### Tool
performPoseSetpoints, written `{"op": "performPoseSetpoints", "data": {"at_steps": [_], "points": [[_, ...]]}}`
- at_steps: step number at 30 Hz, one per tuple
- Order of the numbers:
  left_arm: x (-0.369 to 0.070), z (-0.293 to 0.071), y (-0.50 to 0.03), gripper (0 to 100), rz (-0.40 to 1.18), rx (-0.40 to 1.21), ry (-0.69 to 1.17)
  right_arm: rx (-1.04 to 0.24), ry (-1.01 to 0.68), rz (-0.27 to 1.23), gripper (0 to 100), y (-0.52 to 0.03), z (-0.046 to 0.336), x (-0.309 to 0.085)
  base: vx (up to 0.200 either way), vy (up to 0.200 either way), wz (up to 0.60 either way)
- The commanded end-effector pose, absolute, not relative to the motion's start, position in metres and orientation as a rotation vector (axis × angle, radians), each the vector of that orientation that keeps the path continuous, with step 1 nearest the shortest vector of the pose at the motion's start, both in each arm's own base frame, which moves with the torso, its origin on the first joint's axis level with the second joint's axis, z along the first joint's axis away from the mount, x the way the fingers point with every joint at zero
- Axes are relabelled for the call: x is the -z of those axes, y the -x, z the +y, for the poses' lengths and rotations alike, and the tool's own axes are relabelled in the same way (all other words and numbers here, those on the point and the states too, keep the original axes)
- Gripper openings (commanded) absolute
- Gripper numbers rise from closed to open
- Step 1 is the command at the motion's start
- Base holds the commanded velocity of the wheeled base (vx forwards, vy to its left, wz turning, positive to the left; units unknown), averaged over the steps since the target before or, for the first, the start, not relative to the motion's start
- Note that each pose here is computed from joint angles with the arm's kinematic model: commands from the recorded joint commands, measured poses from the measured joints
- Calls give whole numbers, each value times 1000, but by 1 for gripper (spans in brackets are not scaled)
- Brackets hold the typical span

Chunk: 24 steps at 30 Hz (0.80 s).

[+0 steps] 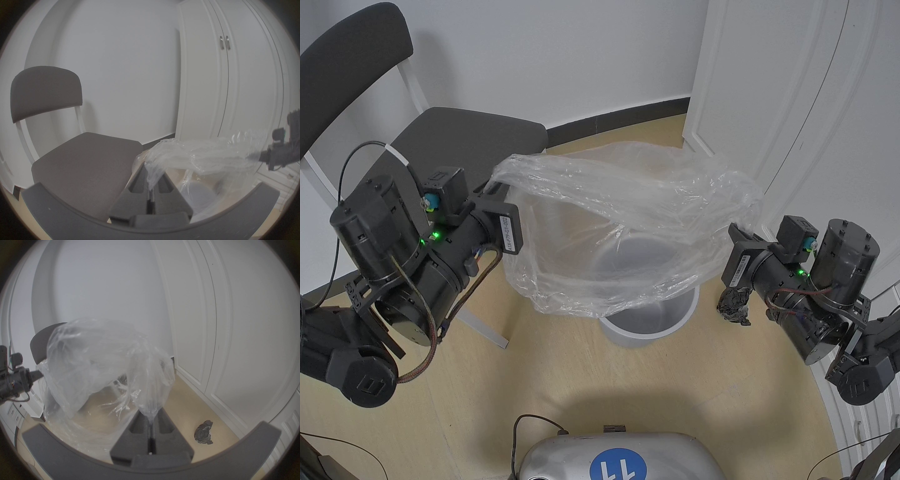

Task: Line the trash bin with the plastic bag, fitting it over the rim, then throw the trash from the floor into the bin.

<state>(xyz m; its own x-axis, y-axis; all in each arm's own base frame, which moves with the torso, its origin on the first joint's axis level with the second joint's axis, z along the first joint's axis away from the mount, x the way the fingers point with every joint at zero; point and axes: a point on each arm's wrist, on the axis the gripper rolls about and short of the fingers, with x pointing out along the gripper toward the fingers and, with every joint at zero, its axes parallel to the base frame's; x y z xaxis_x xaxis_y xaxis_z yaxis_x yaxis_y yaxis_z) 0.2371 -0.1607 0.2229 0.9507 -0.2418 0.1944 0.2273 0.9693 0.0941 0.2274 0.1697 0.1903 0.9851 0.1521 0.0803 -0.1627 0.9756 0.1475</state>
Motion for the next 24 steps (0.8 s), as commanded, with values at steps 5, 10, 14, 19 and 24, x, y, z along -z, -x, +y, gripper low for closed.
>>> {"op": "performPoseSetpoints", "data": {"at_steps": [5, 10, 14, 19, 24], "points": [[-203, -161, -239, 0, -147, 250, -138, -129, -170, -97, 0, -232, 161, -198, 0, 0, 0], [-188, -160, -237, 0, -109, 279, -203, -126, -167, -94, 0, -233, 162, -197, 0, 0, 0], [-187, -159, -238, 0, -103, 274, -209, -121, -162, -86, 0, -235, 161, -194, 0, 0, 0], [-185, -149, -245, 0, -99, 235, -233, -112, -139, -74, 0, -233, 155, -191, 0, 0, 0], [-185, -139, -250, 0, -99, 223, -258, -98, -73, -60, 0, -230, 143, -187, 0, 0, 0]]}}
